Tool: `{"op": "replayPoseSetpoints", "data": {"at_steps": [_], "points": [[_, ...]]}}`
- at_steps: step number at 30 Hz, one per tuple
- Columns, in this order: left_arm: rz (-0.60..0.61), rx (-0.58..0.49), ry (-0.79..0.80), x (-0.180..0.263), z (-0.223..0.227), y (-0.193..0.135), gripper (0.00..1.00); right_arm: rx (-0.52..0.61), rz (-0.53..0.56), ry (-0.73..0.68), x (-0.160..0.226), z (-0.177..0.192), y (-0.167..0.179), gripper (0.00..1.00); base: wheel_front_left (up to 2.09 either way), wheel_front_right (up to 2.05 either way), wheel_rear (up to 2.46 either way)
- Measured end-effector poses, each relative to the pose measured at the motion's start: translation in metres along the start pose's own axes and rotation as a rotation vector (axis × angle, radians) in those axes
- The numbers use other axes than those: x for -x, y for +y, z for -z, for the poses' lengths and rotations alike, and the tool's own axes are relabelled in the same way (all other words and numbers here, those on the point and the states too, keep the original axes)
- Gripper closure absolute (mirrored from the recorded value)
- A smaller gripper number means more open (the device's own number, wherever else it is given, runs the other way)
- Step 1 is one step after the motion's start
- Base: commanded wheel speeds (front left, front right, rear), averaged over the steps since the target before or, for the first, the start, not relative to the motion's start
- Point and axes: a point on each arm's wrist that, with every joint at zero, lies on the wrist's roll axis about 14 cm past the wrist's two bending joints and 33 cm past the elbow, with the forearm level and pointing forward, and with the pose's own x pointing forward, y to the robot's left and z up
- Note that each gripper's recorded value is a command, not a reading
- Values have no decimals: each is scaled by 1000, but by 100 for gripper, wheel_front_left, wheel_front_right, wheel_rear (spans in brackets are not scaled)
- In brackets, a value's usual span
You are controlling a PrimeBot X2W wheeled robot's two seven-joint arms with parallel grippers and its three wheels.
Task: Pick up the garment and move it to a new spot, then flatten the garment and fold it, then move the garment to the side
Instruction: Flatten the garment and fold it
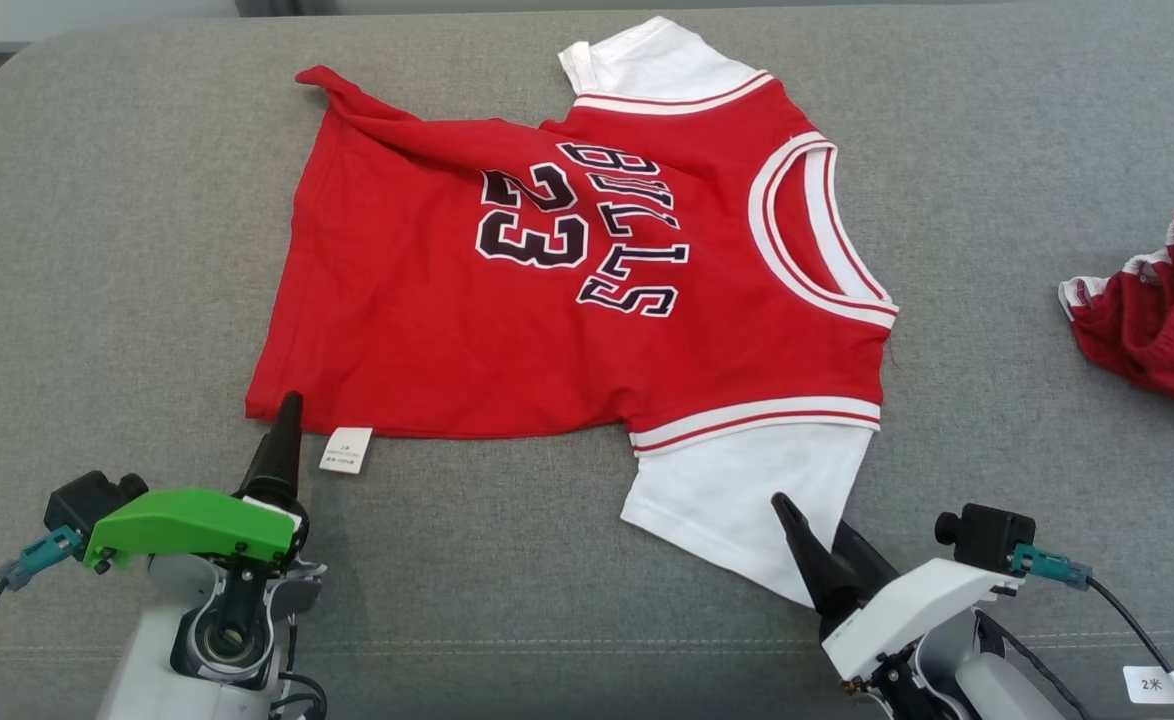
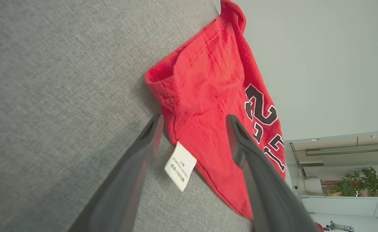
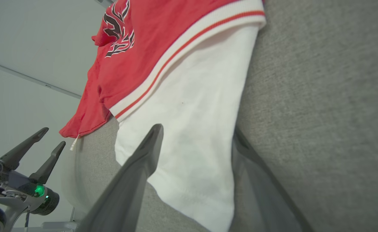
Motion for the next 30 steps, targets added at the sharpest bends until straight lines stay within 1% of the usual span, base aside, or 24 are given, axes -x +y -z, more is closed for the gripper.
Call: {"op": "replayPoseSetpoints", "data": {"at_steps": [6, 11, 13, 20, 30], "points": [[-12, 7, 8, -3, 2, 3, 0, -9, -14, 12, -2, 3, 5, 0, 0, 0, 0], [-49, 10, 26, -3, 8, 15, 0, -10, -21, 12, -3, 4, 7, 0, 0, 0, 0], [-53, 34, 18, -6, 6, 16, 0, -8, -24, 14, -4, 4, 8, 0, 0, 0, 0], [-8, 37, 22, -28, 5, -4, 0, -18, -24, -1, -7, 2, 6, 0, 0, 0, 0], [-35, 25, 42, -29, 12, 5, 0, -44, -7, -55, -13, -9, 4, 0, 0, 0, 0]]}}
